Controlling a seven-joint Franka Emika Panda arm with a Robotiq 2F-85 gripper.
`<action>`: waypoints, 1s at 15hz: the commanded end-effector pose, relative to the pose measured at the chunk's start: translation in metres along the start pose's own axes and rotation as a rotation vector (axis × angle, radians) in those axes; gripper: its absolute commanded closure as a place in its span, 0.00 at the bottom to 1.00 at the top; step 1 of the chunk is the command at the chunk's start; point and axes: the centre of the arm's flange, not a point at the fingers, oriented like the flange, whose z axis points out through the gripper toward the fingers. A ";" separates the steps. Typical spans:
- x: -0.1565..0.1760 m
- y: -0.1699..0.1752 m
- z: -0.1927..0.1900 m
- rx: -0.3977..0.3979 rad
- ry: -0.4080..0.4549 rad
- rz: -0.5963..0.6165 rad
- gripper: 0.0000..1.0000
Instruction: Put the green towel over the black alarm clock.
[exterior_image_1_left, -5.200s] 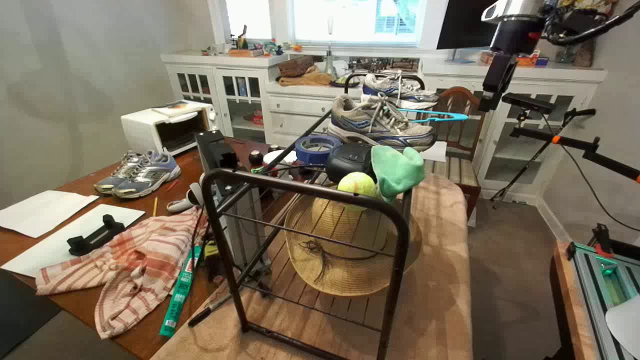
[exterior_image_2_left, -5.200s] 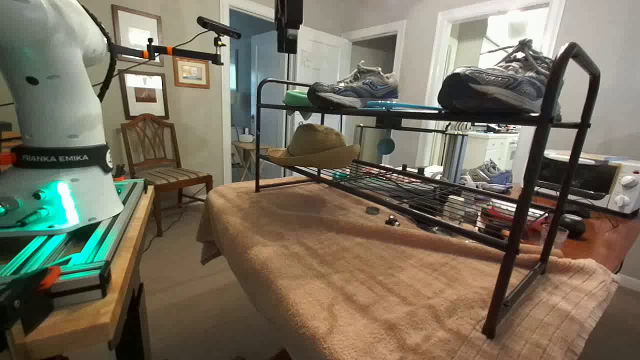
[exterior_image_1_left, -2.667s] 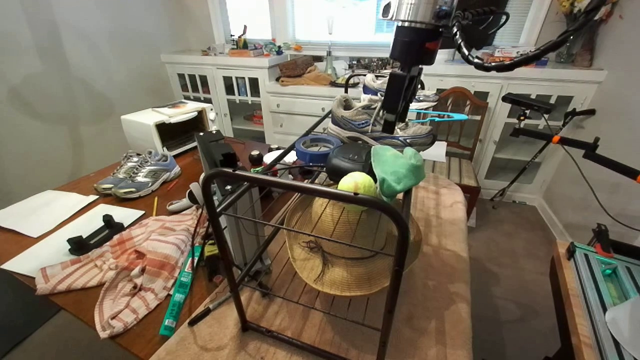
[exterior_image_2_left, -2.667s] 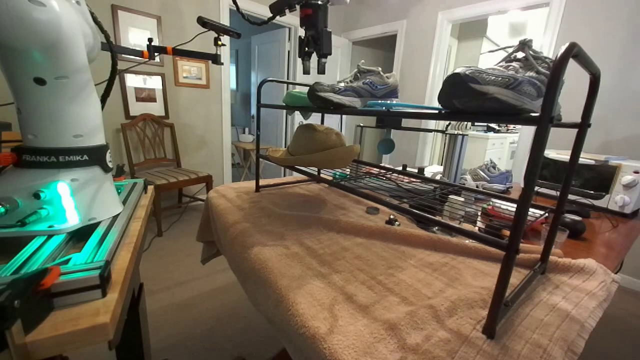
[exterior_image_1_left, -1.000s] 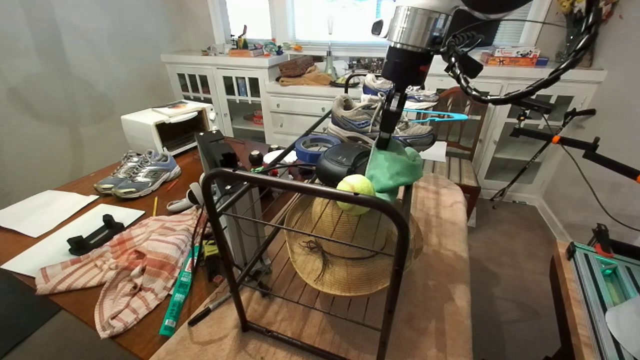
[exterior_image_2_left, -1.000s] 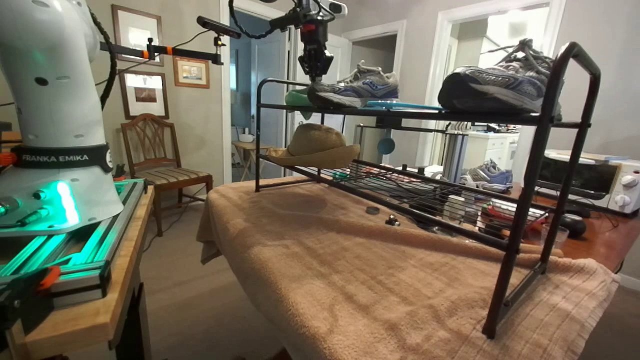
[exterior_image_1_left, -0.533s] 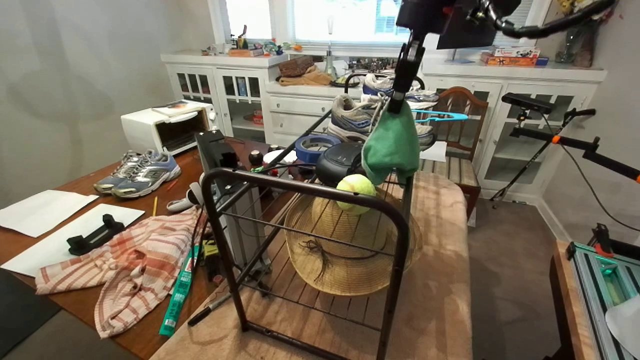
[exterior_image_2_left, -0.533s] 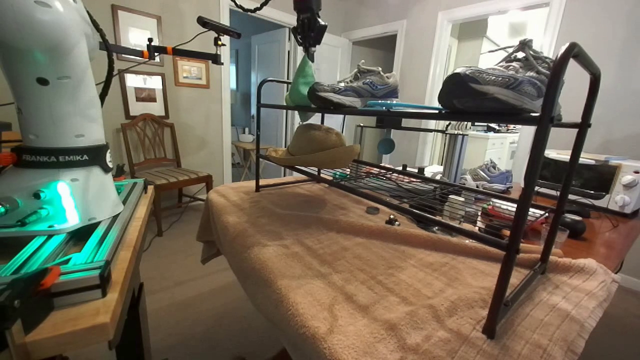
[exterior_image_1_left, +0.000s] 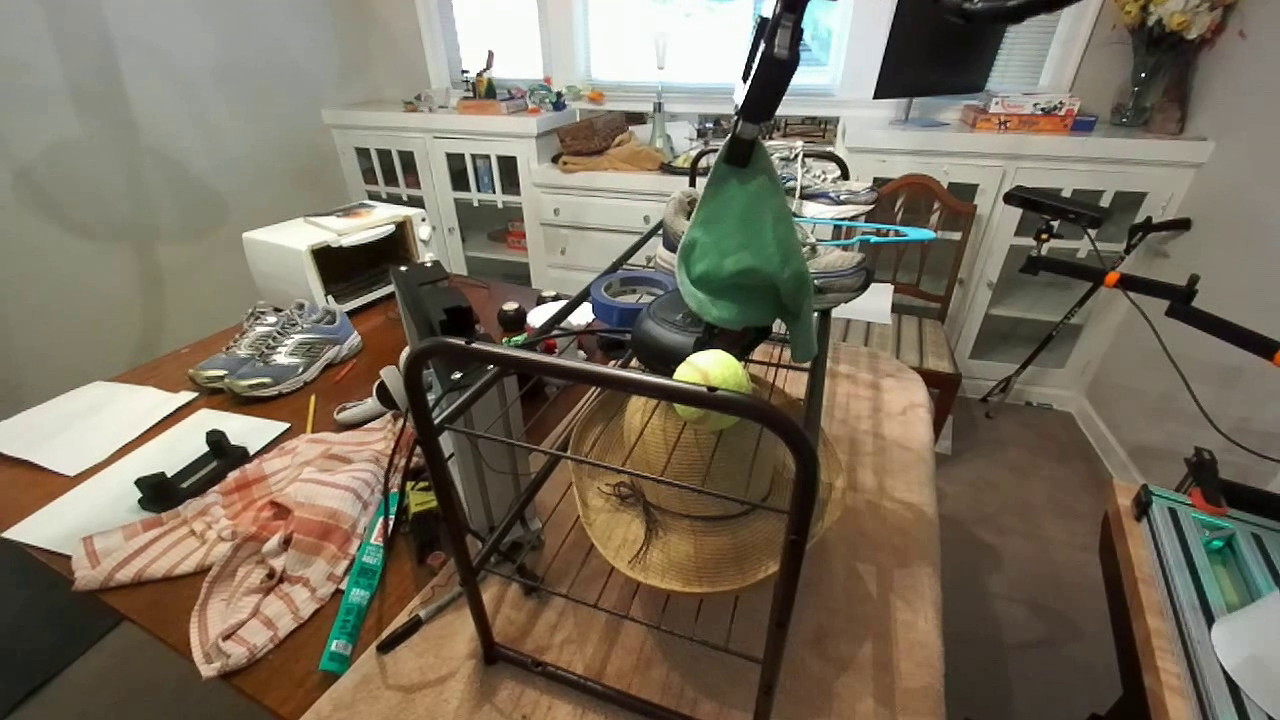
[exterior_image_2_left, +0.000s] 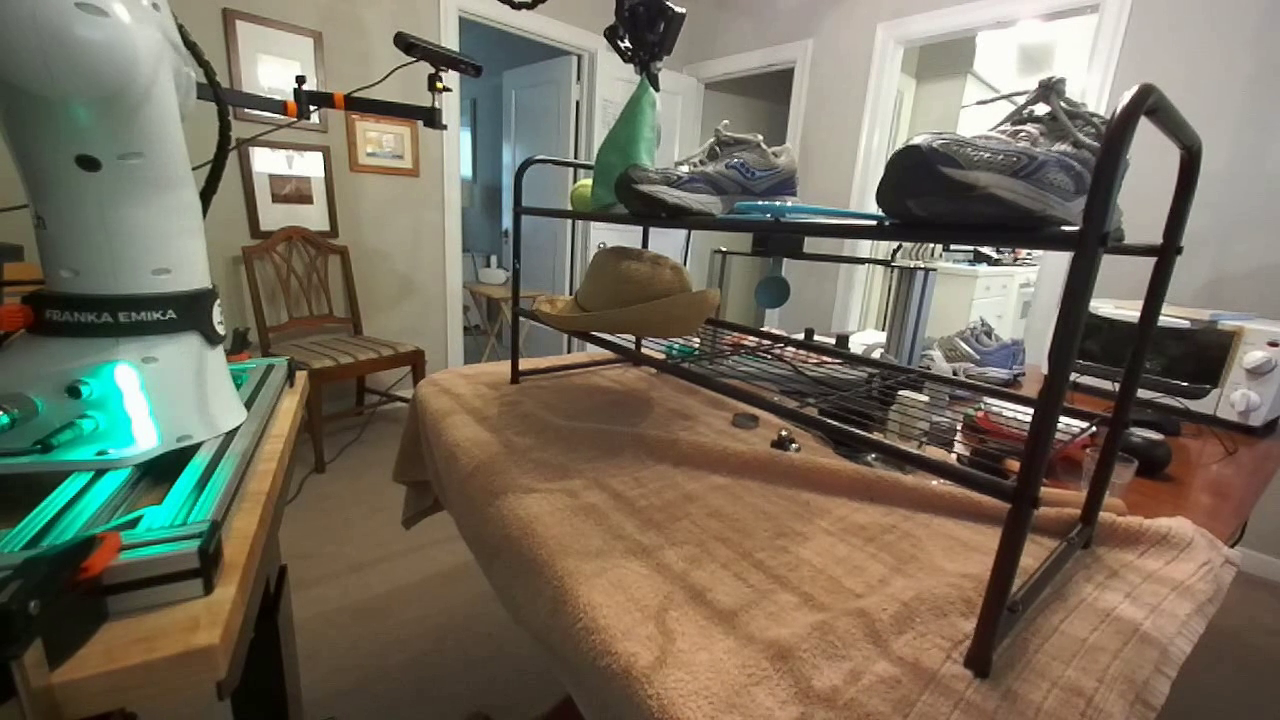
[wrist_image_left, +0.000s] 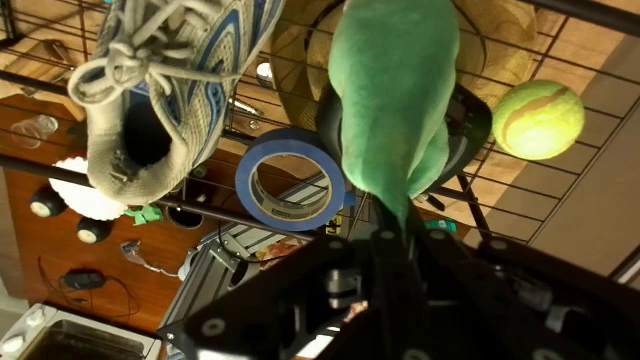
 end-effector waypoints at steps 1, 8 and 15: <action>0.031 0.007 0.019 -0.034 -0.030 -0.110 0.99; 0.057 -0.027 0.049 -0.038 -0.058 -0.265 0.99; 0.087 -0.038 0.049 -0.060 0.045 -0.242 0.99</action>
